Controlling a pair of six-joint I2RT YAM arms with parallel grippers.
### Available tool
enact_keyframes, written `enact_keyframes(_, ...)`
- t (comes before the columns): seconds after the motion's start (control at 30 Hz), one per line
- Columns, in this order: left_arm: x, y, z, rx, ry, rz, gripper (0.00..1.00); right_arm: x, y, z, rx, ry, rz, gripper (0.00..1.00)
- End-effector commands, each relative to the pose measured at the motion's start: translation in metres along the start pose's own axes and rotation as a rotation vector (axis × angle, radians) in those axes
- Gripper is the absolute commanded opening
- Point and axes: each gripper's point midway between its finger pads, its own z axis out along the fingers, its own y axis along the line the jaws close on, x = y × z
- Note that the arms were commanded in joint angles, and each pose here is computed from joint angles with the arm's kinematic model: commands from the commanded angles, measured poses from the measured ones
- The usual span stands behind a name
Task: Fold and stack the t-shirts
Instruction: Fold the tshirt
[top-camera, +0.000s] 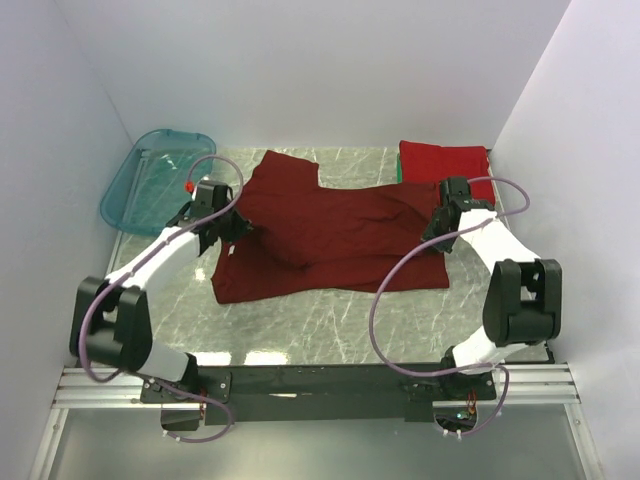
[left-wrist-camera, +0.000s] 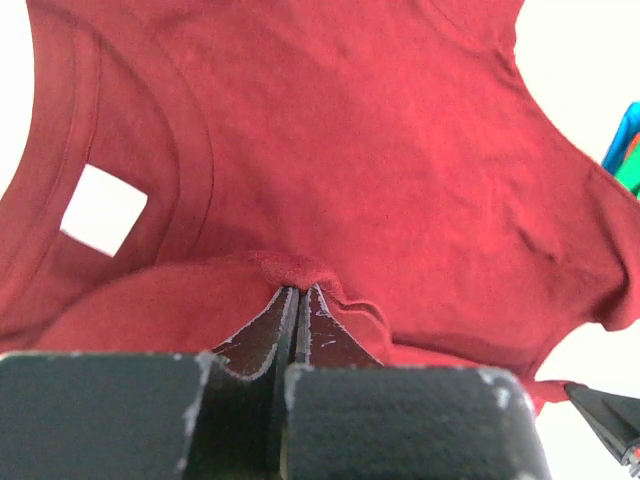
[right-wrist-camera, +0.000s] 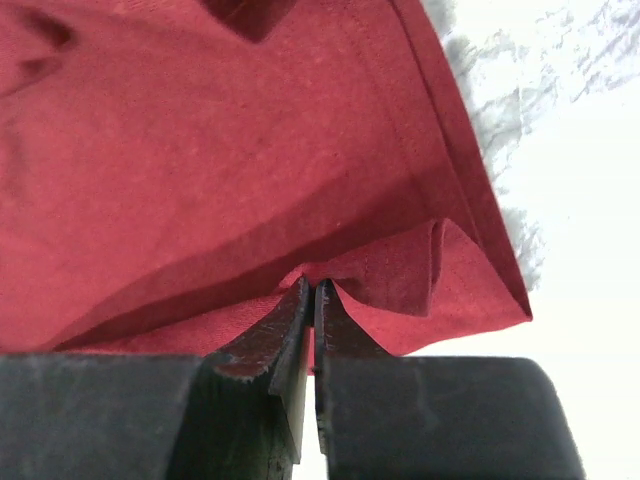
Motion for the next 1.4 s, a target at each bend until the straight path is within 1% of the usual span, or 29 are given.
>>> enact_keyframes(0.0,-0.034,-0.036,0.006,0.111,-0.082,0.029,0.00,-0.027,0.008,0.001,0.007,-0.081,-0.015,0.08)
enact_keyframes(0.17,-0.037,-0.035,0.039,0.102,-0.048,0.041,0.00,-0.029,0.007,0.016,0.045,-0.058,-0.025,0.11)
enact_keyframes(0.3,-0.048,-0.040,0.064,0.120,-0.077,0.078,0.00,-0.031,0.003,0.025,0.080,-0.059,-0.026,0.12)
enact_keyframes(0.33,-0.052,-0.047,0.068,0.146,-0.092,0.099,0.00,-0.032,0.003,0.026,0.080,-0.063,-0.026,0.12)
enact_keyframes(0.4,-0.055,-0.053,0.081,0.169,-0.082,0.144,0.00,-0.032,0.002,0.027,0.093,-0.064,-0.038,0.15)
enact_keyframes(0.43,-0.055,-0.066,0.082,0.237,-0.078,0.180,0.00,-0.031,0.001,0.028,0.102,-0.061,-0.043,0.15)
enact_keyframes(0.53,-0.053,-0.075,0.092,0.279,-0.053,0.244,0.00,-0.028,-0.004,0.031,0.124,-0.053,-0.050,0.18)
enact_keyframes(0.6,-0.054,-0.074,0.104,0.266,-0.046,0.286,0.00,-0.025,-0.005,0.033,0.122,-0.044,-0.054,0.18)
enact_keyframes(0.67,-0.054,-0.076,0.111,0.275,-0.029,0.337,0.00,-0.024,-0.006,0.034,0.124,-0.042,-0.060,0.18)
enact_keyframes(0.77,-0.055,-0.080,0.115,0.286,-0.021,0.375,0.00,-0.025,-0.009,0.033,0.139,-0.047,-0.067,0.18)
enact_keyframes(0.93,-0.054,-0.084,0.110,0.323,-0.026,0.410,0.00,-0.021,-0.007,0.036,0.124,-0.033,-0.070,0.20)
enact_keyframes(1.03,-0.055,-0.078,0.118,0.286,-0.019,0.416,0.00,-0.019,-0.006,0.038,0.119,-0.020,-0.073,0.24)
enact_keyframes(1.1,-0.047,-0.069,0.126,0.259,0.029,0.431,0.02,-0.020,-0.006,0.038,0.124,-0.020,-0.072,0.34)
enact_keyframes(1.13,-0.044,-0.064,0.128,0.238,0.054,0.428,0.11,-0.019,-0.006,0.037,0.126,-0.017,-0.070,0.36)
enact_keyframes(1.17,-0.045,-0.064,0.132,0.225,0.056,0.422,0.18,-0.020,-0.007,0.037,0.132,-0.018,-0.063,0.48)
enact_keyframes(1.2,-0.046,-0.061,0.133,0.201,0.056,0.410,0.25,-0.022,-0.008,0.034,0.144,-0.031,-0.061,0.53)
enact_keyframes(1.23,-0.049,-0.059,0.132,0.180,0.042,0.395,0.45,-0.023,-0.009,0.032,0.149,-0.038,-0.056,0.59)
enact_keyframes(1.27,-0.054,-0.060,0.128,0.170,0.023,0.383,0.60,-0.025,-0.010,0.029,0.152,-0.047,-0.051,0.66)
enact_keyframes(1.3,-0.058,-0.061,0.124,0.165,0.008,0.376,0.88,-0.029,-0.009,0.023,0.149,-0.068,-0.047,0.68)
enact_keyframes(1.33,-0.069,-0.065,0.115,0.153,-0.031,0.359,0.98,-0.030,-0.010,0.020,0.154,-0.077,-0.048,0.70)
enact_keyframes(1.37,-0.070,-0.064,0.110,0.137,-0.036,0.353,0.99,-0.030,-0.009,0.017,0.153,-0.084,-0.051,0.74)
